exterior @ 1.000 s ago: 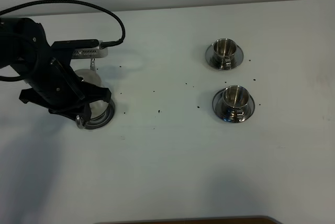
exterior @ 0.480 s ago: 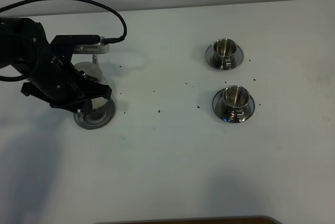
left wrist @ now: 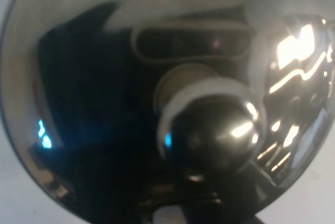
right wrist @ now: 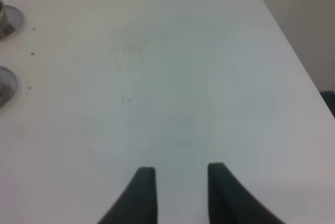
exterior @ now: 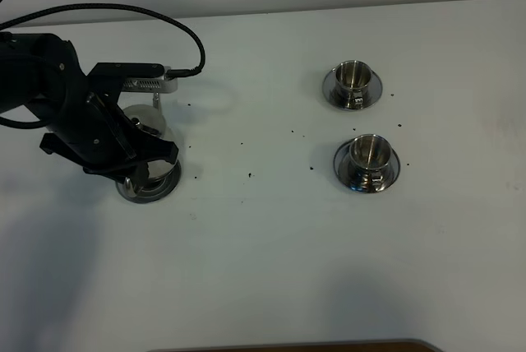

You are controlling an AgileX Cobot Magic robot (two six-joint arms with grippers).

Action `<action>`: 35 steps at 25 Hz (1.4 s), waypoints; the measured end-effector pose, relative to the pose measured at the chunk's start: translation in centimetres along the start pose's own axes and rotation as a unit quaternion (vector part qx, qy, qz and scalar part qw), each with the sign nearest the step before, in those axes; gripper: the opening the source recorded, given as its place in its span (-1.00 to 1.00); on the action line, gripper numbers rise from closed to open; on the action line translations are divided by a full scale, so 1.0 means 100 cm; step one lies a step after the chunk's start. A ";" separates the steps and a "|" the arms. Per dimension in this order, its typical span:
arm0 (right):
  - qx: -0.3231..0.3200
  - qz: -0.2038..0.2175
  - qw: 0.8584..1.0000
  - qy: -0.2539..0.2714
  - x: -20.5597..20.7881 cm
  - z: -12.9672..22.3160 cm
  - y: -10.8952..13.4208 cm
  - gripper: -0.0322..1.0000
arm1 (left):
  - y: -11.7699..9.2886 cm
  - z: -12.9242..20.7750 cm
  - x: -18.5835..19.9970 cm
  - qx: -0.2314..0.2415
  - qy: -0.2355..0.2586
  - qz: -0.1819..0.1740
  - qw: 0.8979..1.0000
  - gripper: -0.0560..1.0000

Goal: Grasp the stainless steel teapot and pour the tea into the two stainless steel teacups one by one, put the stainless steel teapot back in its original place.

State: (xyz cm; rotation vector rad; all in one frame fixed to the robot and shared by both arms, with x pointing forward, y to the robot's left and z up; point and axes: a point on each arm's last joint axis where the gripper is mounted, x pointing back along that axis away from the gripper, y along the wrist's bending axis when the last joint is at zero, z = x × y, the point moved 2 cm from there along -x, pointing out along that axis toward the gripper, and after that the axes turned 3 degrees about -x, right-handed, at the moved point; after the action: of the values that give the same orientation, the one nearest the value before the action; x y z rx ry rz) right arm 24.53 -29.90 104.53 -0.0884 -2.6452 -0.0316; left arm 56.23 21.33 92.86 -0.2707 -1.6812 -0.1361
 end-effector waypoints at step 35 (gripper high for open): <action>0.000 0.000 1.000 0.000 0.000 0.000 0.000 -0.47 | 0.001 -0.003 0.000 -0.149 -0.014 -0.005 0.989 -0.42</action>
State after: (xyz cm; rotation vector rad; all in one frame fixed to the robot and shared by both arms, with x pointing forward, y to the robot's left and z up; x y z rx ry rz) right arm 24.53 -29.90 104.53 -0.0884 -2.6452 -0.0316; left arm 56.55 21.32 92.91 -0.4906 -1.6876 -0.3951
